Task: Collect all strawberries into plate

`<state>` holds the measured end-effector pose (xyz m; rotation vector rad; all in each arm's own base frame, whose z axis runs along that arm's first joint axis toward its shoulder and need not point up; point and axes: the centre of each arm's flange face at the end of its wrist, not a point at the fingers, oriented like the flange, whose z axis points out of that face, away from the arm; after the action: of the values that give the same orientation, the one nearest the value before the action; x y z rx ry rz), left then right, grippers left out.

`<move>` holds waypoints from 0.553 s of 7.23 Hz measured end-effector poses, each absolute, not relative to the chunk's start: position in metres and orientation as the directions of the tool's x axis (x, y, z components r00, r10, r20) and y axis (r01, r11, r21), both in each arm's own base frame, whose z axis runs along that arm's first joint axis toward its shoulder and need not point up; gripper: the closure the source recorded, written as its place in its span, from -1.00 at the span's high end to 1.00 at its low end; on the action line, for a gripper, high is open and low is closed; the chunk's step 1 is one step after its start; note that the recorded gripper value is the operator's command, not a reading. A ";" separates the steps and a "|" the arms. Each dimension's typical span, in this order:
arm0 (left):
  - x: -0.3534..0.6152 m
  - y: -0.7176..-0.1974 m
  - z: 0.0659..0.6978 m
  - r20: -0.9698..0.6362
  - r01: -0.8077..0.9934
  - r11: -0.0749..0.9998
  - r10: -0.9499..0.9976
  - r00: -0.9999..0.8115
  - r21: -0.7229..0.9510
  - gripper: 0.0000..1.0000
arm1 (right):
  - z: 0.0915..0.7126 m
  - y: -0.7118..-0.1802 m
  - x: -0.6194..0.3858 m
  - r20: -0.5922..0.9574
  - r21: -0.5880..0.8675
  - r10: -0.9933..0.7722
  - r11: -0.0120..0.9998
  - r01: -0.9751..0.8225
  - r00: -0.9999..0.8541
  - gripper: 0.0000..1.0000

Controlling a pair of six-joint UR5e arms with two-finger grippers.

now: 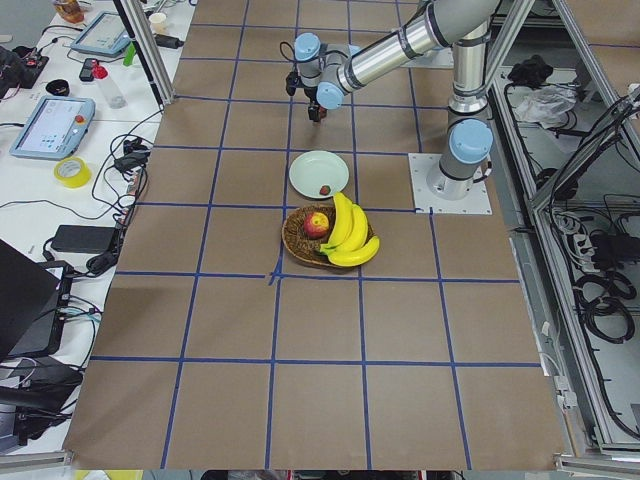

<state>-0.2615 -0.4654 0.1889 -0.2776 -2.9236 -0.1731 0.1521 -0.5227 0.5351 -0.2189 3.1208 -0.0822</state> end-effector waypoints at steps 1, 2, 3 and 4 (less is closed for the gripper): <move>-0.263 -0.464 0.182 0.209 0.200 0.974 0.175 -0.962 0.108 0.56 | 0.535 -0.523 0.152 -0.008 -0.053 -0.140 0.989 -0.139 -0.990 1.00; -0.263 -0.464 0.177 0.209 0.201 0.972 0.174 -0.962 0.118 0.22 | 0.535 -0.523 0.152 -0.008 -0.053 -0.140 0.989 -0.139 -0.990 1.00; -0.263 -0.464 0.172 0.209 0.202 0.971 0.173 -0.963 0.127 -0.52 | 0.535 -0.523 0.152 -0.008 -0.054 -0.140 0.989 -0.139 -0.990 1.00; -0.263 -0.464 0.168 0.209 0.202 0.970 0.171 -0.963 0.134 -0.92 | 0.535 -0.523 0.152 -0.008 -0.054 -0.139 0.989 -0.139 -0.990 1.00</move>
<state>-0.2634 -0.4642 0.1684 -0.2793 -2.9226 -0.2283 0.1519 -0.5228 0.5351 -0.2184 3.1209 -0.0830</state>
